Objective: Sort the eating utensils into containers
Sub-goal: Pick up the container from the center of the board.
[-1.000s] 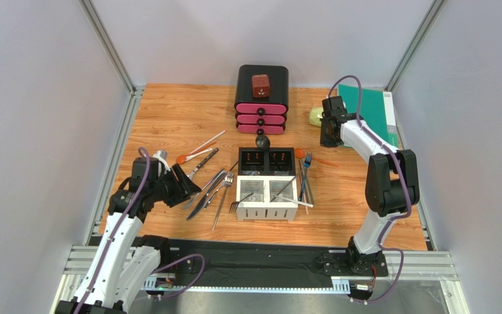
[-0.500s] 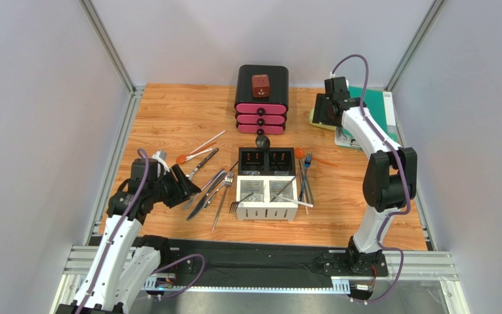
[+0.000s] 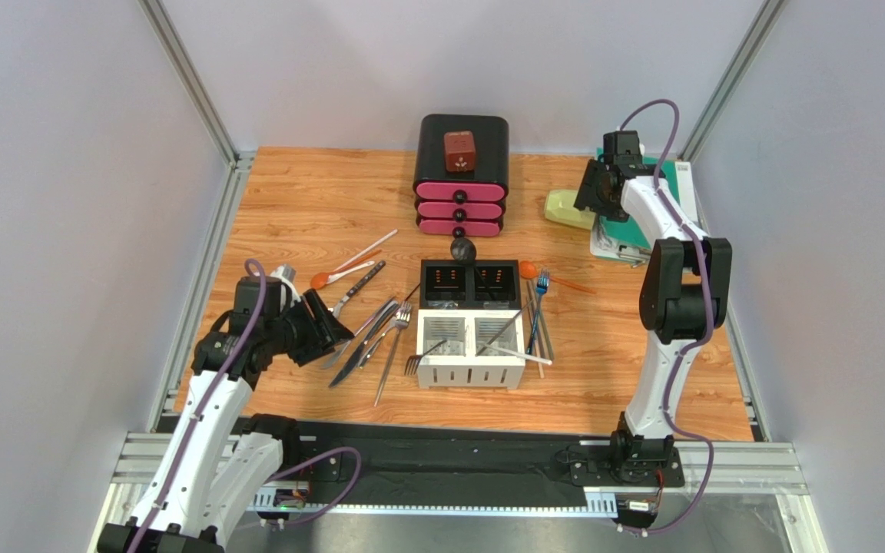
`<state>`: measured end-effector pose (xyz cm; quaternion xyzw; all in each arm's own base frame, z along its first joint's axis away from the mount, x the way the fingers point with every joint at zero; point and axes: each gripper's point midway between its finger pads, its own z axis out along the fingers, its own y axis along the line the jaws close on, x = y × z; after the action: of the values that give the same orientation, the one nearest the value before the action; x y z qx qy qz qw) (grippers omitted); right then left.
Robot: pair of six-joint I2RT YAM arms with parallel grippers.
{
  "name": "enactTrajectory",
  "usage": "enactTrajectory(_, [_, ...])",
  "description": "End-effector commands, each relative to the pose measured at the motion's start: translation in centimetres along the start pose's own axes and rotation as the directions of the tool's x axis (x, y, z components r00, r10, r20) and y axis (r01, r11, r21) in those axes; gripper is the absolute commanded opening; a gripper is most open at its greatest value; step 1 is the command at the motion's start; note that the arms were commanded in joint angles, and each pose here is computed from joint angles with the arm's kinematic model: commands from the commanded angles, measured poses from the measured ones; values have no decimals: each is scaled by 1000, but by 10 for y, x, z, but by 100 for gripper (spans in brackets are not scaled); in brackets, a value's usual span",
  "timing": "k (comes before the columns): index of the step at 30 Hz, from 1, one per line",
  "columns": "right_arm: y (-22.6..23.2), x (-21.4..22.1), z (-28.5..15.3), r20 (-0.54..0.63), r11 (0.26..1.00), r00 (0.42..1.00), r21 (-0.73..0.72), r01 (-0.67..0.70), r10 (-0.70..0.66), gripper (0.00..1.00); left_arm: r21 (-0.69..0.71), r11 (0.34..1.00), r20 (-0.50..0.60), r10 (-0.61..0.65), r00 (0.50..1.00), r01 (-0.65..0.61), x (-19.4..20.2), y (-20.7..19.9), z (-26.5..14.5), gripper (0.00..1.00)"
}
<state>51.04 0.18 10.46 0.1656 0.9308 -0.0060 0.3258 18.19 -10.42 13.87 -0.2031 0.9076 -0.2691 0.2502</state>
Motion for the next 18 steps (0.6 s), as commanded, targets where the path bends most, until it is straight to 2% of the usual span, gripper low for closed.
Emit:
enactTrajectory(1, [17, -20, -2, 45, 997, 999, -73, -13, 16, 65, 19, 1000, 29, 17, 999, -18, -11, -10, -3, 60])
enactTrajectory(9, [26, -20, 16, 34, 992, 999, -130, -7, 11, 64, 6, 1000, 23, 26, 999, -26, -12, -9, -1, 59])
enactTrajectory(18, [39, -19, 42, 25, 957, 1000, -289, -4, 11, 59, -27, 999, 12, 40, 999, -39, -10, -4, -7, 59])
